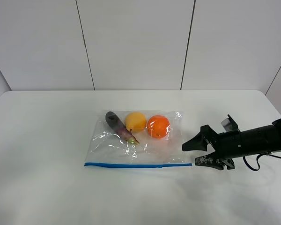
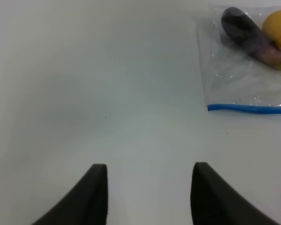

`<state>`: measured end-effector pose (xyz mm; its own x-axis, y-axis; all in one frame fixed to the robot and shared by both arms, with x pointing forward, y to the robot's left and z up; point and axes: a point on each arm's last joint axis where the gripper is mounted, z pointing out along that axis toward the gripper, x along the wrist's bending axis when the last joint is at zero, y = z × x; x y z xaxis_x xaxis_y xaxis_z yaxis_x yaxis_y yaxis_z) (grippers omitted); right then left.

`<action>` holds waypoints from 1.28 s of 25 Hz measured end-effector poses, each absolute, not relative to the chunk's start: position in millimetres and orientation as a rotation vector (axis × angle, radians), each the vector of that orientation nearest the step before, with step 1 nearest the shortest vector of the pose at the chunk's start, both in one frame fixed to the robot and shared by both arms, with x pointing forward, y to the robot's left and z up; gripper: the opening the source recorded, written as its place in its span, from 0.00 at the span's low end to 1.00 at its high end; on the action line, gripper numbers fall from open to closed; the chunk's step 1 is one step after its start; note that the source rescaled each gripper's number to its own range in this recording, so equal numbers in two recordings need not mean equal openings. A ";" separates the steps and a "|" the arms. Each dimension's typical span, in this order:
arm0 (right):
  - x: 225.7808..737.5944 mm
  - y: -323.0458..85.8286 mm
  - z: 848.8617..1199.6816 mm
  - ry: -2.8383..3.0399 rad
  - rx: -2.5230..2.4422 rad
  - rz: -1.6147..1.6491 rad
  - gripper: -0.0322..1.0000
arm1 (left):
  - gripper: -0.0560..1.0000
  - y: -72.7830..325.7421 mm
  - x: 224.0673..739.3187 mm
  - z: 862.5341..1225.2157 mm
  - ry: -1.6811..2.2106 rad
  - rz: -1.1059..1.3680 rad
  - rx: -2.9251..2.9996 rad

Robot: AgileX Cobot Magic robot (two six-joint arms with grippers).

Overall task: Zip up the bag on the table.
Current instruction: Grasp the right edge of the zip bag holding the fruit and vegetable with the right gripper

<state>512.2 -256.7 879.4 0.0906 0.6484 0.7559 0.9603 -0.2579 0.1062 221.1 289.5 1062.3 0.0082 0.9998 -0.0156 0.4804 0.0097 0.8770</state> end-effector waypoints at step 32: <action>506.2 -252.6 842.0 -1.486 -1.905 -0.887 0.84 | 0.80 289.5 221.1 1062.3 1.564 0.910 1.562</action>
